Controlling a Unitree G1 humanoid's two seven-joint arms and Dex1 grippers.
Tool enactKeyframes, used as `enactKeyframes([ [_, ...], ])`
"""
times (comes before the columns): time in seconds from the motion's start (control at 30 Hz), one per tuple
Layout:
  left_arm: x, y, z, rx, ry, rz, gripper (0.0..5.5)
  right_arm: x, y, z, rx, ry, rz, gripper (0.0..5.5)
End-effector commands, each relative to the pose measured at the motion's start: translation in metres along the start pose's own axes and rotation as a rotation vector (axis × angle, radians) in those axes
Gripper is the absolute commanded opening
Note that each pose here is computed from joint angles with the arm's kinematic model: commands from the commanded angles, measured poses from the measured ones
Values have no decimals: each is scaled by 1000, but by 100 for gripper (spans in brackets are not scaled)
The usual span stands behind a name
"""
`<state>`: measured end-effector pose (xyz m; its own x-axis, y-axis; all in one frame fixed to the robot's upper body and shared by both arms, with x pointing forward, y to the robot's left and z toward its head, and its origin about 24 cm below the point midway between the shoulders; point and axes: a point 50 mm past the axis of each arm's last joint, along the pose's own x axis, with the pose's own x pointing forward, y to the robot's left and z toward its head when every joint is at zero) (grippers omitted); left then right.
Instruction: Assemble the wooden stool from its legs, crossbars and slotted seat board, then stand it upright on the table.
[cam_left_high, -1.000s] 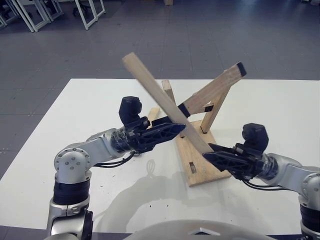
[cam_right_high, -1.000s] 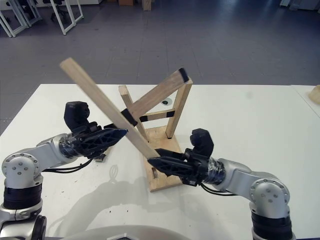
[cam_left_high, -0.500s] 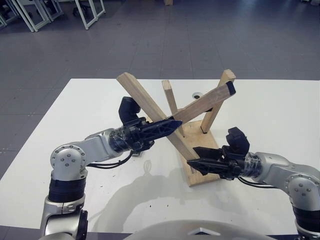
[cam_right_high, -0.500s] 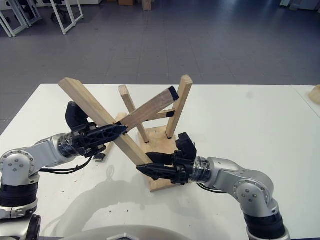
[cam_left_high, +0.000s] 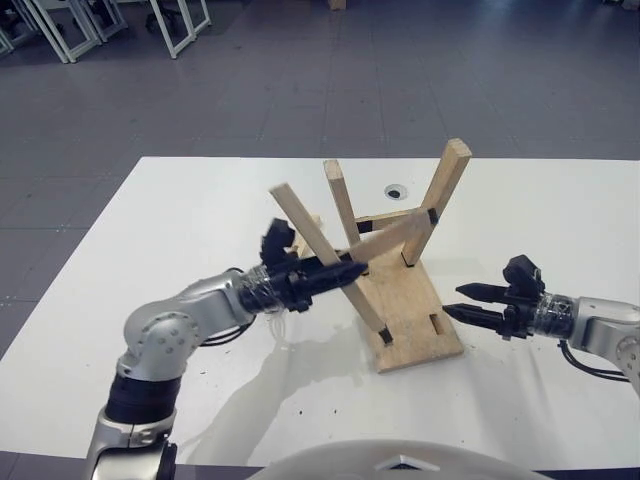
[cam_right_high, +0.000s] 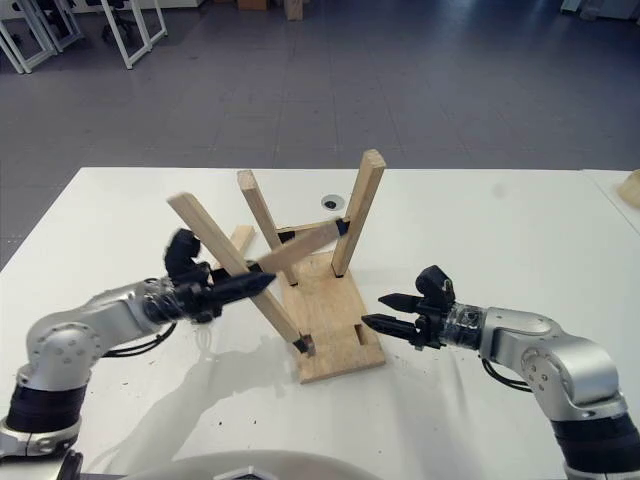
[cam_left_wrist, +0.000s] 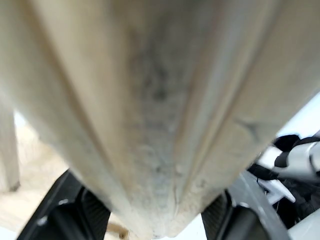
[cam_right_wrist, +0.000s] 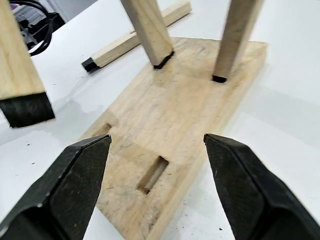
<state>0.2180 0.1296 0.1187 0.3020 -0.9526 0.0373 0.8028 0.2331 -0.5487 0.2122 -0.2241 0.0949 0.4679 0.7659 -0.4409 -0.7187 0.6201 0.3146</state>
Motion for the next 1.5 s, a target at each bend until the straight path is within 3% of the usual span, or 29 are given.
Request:
enactKeyframes([
  [0.03, 9, 6, -10, 107, 20, -21, 206, 5, 1, -7, -9, -12, -19, 343],
  [0.33, 14, 18, -22, 172, -8, -35, 206, 11, 10, -20, -24, 45, 34, 343],
  [0.57, 12, 25, -41, 208, 86, -41, 205, 10, 11, -16, -37, 44, 38, 343],
  [0.73, 11, 33, -27, 253, 74, -32, 205, 12, 17, -22, -55, 82, 58, 343],
  [0.97, 14, 34, -11, 285, 34, -20, 205, 11, 21, -74, -225, 395, 57, 343],
  [1.5, 14, 52, 10, 339, 32, 12, 205, 16, 24, -80, -285, 410, 102, 343],
])
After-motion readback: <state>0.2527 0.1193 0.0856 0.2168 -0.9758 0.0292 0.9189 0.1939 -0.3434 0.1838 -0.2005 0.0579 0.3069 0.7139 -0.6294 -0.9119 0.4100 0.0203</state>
